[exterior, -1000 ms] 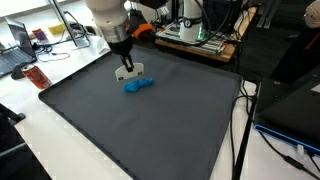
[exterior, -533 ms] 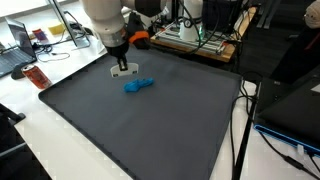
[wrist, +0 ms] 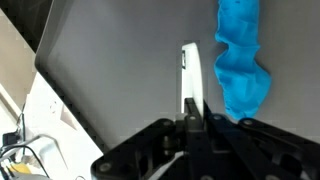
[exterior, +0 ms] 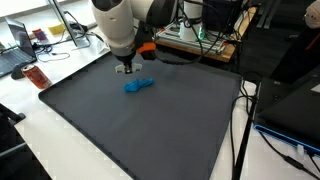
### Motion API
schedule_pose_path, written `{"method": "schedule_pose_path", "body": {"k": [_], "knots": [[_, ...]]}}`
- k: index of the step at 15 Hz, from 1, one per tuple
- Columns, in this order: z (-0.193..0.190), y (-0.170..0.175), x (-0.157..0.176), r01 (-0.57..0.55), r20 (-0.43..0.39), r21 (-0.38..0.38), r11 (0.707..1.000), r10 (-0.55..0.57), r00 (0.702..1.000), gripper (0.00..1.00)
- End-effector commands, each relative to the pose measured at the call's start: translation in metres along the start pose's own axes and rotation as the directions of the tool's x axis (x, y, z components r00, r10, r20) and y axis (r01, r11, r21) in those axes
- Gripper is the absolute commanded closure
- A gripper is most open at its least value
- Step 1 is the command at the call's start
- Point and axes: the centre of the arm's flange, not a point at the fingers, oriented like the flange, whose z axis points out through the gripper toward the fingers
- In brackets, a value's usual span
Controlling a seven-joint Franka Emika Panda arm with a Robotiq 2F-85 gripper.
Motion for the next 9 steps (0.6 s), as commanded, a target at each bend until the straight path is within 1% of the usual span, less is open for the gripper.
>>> {"method": "schedule_pose_path", "body": {"k": [1,4,9], "knots": [[0.002,-0.015,-0.009,-0.075,-0.051,-0.062,0.995,0.072,0.996,0.99],[0.009,-0.022,-0.016,-0.144,-0.085,-0.096,0.985,0.136,0.987,0.99],[0.020,-0.026,-0.025,-0.263,-0.161,-0.172,0.949,0.237,0.958,0.99]]}}
